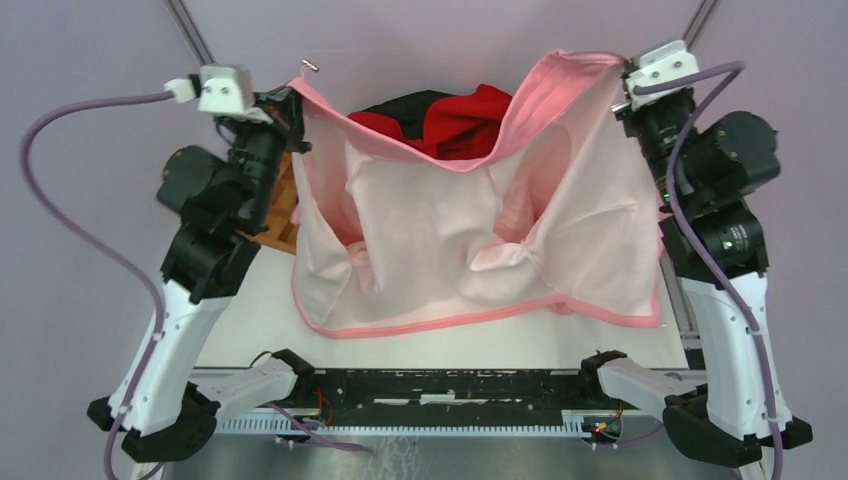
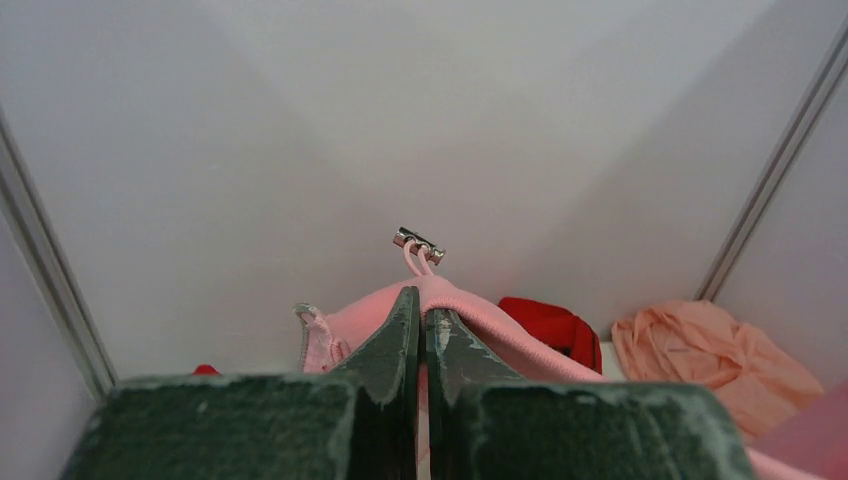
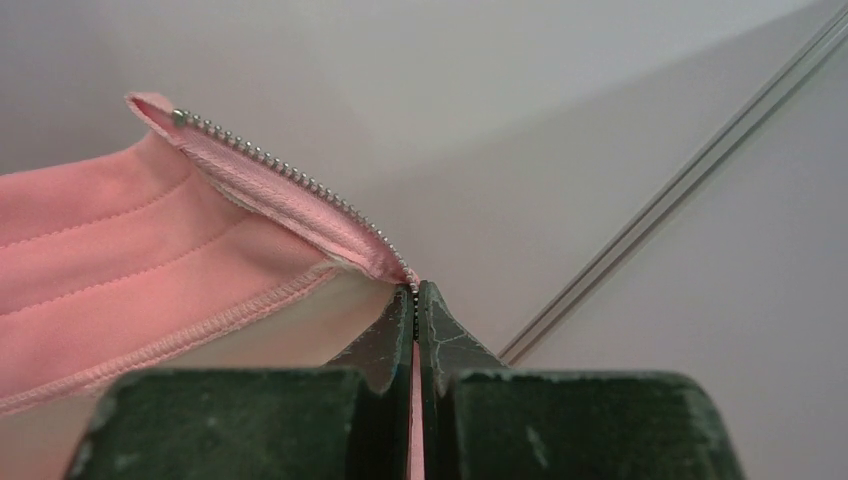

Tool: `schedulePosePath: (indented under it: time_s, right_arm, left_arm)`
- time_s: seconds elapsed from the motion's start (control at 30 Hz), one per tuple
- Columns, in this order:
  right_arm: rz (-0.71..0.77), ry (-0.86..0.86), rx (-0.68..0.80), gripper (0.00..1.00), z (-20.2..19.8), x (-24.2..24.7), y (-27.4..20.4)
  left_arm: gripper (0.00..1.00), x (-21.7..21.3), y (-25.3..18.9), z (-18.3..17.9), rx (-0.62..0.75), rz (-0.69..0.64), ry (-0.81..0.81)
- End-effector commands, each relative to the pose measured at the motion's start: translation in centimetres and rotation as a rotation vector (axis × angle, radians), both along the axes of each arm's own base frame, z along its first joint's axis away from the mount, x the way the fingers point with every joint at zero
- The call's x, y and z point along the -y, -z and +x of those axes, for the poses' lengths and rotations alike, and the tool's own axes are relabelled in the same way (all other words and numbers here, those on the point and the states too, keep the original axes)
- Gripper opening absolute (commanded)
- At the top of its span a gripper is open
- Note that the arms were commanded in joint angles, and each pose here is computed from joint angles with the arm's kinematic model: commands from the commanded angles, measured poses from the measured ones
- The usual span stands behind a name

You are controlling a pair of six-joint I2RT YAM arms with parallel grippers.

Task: Zip up the jacket
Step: Flatten out the jacket at the center of the board.

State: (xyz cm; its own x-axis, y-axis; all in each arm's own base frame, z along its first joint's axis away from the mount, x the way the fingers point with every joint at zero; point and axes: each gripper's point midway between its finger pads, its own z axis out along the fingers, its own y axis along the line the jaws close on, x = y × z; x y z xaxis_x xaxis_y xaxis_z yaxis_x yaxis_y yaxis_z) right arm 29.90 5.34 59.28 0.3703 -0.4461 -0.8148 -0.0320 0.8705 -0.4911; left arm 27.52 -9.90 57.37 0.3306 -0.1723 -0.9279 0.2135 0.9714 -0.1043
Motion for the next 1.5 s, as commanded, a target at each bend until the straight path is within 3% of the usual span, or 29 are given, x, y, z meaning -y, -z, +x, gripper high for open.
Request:
schedulePosePath:
  time_s: [0.0,0.2,0.43,0.67,0.8,1.0,1.13,1.47]
  right_arm:
    - [0.074,0.076,-0.035,0.0,2.5,0.9,3.7]
    - [0.084,0.225,-0.112,0.01,7.4,2.7,11.7]
    - [0.163,0.413,-0.164,0.03,12.4,8.3,17.6]
    - [0.207,0.466,-0.21,0.03,15.5,11.6,21.3]
    - [0.25,0.498,-0.198,0.02,16.0,13.8,21.6]
    - [0.278,0.411,-0.185,0.02,15.9,13.3,21.3]
    - [0.277,0.249,-0.17,0.01,15.0,10.4,19.8]
    - [0.204,0.048,-0.01,0.0,6.2,6.9,7.1]
  left_arm:
    - [0.02,4.0,3.0,3.8,-0.09,-0.024,0.087]
    - [0.02,7.6,10.6,10.9,-0.279,0.03,0.037]
    - [0.02,9.8,17.6,18.9,-0.432,0.022,-0.067]
    - [0.02,11.6,19.6,24.0,-0.44,-0.019,-0.126]
    - [0.02,10.3,18.8,25.4,-0.398,-0.03,-0.239]
    - [0.02,7.8,15.1,24.0,-0.296,0.002,-0.336]
    - [0.02,6.9,12.4,21.6,-0.234,0.014,-0.341]
    - [0.02,6.6,1.2,7.0,0.047,0.044,-0.179]
